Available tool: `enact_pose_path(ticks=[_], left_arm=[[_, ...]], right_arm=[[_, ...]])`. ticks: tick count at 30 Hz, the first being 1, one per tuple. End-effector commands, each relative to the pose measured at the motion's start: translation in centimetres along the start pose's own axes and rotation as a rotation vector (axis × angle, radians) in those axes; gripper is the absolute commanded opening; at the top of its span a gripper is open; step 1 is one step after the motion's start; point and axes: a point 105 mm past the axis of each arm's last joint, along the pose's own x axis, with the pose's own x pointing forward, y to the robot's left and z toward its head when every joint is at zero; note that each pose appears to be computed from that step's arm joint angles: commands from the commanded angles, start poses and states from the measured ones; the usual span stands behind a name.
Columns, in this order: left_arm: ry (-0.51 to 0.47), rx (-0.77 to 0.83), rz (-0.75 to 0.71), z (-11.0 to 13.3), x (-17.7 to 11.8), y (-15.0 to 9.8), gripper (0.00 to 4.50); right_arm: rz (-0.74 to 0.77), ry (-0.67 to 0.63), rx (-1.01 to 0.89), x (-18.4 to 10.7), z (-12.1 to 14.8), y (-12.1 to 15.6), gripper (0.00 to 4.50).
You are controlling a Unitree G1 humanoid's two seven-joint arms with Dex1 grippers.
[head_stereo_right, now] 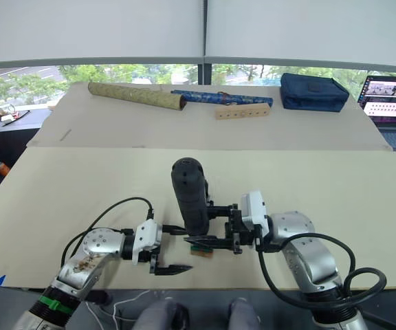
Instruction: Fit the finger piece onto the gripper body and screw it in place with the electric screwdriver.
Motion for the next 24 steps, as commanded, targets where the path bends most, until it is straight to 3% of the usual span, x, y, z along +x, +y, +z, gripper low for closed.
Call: enact_pose_path(ticks=[1,14,24], left_arm=[[0.004,-0.023,-0.025,-0.4,0.7,-0.6,4.49],[0.0,-0.03,-0.004,-0.5,-0.3,-0.3,4.49],[-0.085,-0.046,0.057,1.2,-2.1,-0.1,4.49]], right_arm=[[0.005,-0.015,-0.044,0.0,1.0,0.3,1.9],[-0.012,-0.085,-0.069,-0.2,3.0,0.0,1.9],[-0.002,-0.11,-0.096,-0.1,4.6,0.1,1.9]])
